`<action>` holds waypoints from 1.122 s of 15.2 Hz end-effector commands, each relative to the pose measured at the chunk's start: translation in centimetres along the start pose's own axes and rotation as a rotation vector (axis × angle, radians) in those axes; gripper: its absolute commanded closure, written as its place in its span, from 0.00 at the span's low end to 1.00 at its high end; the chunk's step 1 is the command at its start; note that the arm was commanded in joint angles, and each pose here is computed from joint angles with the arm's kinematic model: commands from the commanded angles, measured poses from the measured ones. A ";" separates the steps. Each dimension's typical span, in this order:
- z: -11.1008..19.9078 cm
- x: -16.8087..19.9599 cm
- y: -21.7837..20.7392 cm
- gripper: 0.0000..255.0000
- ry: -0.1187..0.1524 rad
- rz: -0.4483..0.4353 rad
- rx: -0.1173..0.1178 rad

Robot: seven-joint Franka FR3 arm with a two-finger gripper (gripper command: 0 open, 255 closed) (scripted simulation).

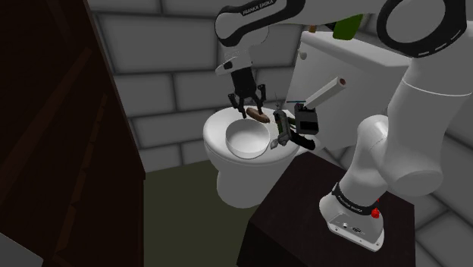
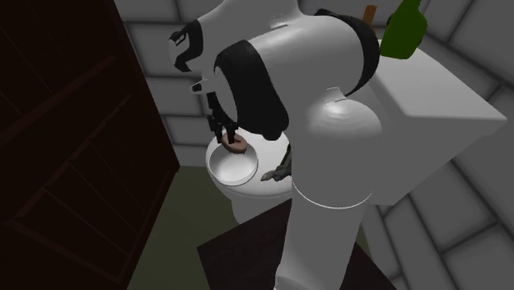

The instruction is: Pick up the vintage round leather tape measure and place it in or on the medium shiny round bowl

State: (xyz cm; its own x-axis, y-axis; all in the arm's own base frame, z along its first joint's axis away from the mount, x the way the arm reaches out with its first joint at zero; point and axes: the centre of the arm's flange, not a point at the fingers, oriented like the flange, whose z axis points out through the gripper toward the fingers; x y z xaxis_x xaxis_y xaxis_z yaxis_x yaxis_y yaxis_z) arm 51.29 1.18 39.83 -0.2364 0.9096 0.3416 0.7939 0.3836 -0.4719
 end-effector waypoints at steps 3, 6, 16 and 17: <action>-0.7 -0.7 2.7 1.00 0.000 -0.002 0.001; 0.6 -1.2 3.5 1.00 0.000 -0.002 0.001; 4.9 -3.0 6.0 1.00 0.000 -0.002 0.001; 5.1 -3.1 6.1 1.00 0.000 -0.002 0.001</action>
State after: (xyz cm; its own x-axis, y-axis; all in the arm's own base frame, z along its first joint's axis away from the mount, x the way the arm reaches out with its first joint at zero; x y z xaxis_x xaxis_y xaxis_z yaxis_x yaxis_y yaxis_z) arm 53.99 1.44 32.24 -0.2375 0.9090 0.3425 0.7929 0.3850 -0.4722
